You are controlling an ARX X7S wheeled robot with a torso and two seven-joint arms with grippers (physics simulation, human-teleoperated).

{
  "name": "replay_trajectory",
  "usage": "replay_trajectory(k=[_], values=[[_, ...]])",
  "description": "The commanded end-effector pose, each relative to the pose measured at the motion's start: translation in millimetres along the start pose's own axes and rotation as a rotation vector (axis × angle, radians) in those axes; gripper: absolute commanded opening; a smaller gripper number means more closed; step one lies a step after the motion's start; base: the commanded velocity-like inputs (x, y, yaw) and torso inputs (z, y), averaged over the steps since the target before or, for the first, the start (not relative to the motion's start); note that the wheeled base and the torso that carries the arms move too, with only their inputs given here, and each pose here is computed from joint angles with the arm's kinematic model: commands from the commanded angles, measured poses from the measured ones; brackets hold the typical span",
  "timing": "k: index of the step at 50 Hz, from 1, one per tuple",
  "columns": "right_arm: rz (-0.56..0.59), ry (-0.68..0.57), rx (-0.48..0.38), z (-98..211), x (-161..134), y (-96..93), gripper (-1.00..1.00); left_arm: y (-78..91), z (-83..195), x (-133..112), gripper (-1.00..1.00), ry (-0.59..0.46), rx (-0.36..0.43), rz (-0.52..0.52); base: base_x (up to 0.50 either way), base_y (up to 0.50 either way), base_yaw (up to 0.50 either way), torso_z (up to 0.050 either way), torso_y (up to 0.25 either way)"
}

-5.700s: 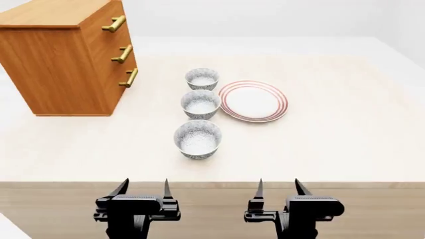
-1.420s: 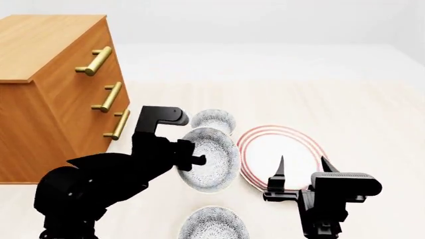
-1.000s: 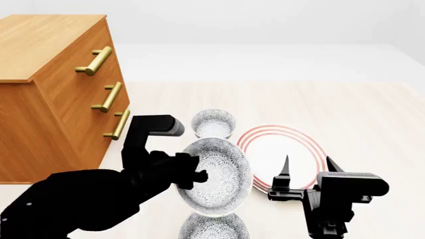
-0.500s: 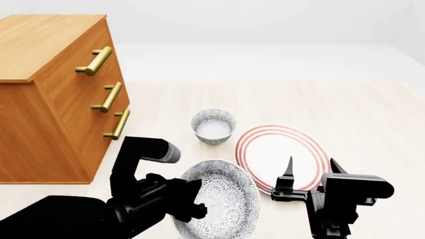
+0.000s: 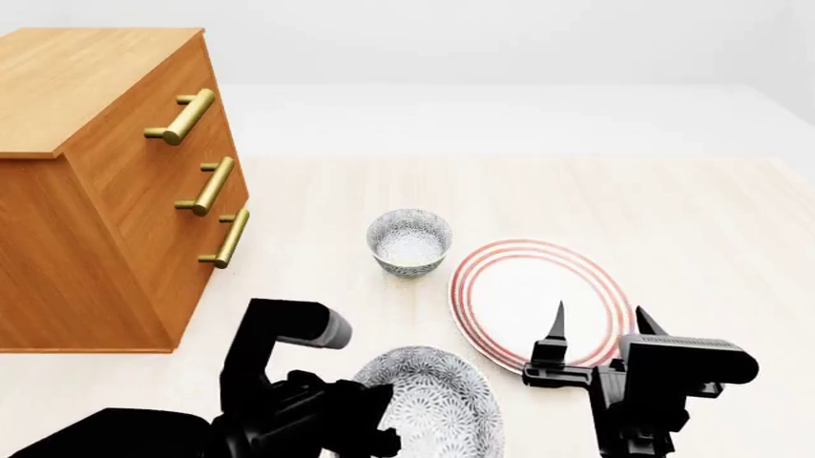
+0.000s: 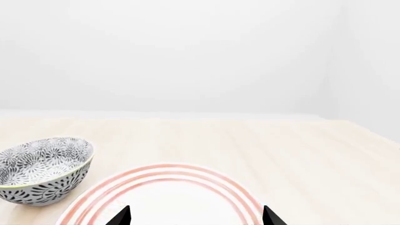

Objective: Stack the bowl in the middle on the bowl at the back.

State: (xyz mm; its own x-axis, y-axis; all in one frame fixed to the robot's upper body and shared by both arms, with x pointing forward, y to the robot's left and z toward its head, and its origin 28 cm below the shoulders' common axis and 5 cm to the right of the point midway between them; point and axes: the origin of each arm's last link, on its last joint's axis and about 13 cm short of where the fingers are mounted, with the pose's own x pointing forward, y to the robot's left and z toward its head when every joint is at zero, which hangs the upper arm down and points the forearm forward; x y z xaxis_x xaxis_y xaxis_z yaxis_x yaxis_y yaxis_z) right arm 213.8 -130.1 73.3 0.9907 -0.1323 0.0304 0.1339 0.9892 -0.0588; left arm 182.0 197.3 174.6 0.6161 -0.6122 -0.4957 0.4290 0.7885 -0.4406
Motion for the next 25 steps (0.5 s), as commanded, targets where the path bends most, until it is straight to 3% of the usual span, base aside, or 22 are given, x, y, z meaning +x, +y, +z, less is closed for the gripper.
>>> replay_trajectory(k=[1, 25], values=[[-0.002, 0.004, 0.002, -1.4, 0.1, 0.2, 1.0, 0.6, -6.5, -1.5, -1.0, 0.016, -0.041, 0.0, 0.0, 0.0, 0.0, 0.0, 0.0], [-0.007, 0.004, 0.003, -1.9, -0.9, -0.5, 1.0, -5.3, -13.7, -10.8, -1.0, 0.015, -0.113, 0.028, 0.0, 0.0, 0.0, 0.0, 0.0]])
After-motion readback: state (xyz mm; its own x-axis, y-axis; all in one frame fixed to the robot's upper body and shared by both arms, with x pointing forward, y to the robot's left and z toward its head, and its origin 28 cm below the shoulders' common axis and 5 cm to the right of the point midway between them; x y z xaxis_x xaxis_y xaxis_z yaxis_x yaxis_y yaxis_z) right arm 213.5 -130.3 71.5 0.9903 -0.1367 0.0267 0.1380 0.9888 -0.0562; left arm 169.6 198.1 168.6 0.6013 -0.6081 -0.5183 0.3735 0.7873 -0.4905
